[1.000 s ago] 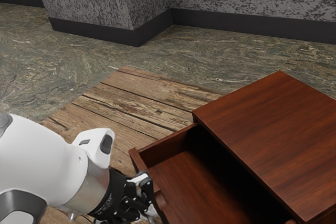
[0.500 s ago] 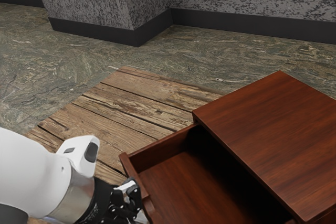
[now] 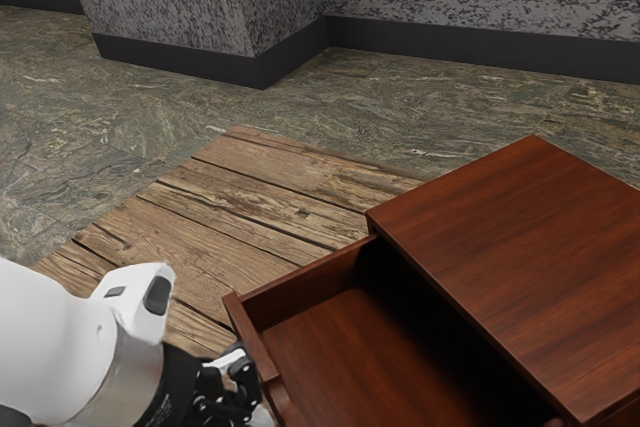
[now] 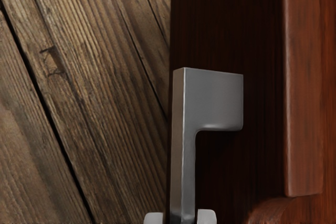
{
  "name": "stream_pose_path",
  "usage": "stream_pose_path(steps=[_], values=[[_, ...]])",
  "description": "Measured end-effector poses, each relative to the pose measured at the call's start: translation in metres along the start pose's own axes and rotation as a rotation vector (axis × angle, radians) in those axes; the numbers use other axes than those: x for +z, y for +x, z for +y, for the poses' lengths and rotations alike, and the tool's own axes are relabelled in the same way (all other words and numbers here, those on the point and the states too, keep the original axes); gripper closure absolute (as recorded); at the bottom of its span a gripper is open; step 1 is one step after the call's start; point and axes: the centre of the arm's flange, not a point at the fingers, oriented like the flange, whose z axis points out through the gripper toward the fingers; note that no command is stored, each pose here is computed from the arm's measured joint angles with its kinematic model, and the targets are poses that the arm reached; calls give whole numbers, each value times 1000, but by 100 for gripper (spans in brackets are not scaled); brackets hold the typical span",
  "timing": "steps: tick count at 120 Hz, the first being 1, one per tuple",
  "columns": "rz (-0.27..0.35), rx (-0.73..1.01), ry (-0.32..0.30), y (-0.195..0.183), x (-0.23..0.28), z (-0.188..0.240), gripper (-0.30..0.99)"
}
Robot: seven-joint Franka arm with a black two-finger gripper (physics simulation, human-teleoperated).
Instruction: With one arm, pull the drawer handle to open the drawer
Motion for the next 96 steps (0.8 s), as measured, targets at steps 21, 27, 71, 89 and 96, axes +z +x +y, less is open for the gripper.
stream_pose_path(steps=[21, 27, 71, 89, 96], values=[[-6, -6, -8, 2, -8, -4, 64], [-8, -7, -7, 3, -10, -4, 61], [-92, -26, 133, 54, -51, 123, 14], [-54, 3, 223, 64, -36, 148, 7], [-40, 12, 242, 67, -34, 155, 5]])
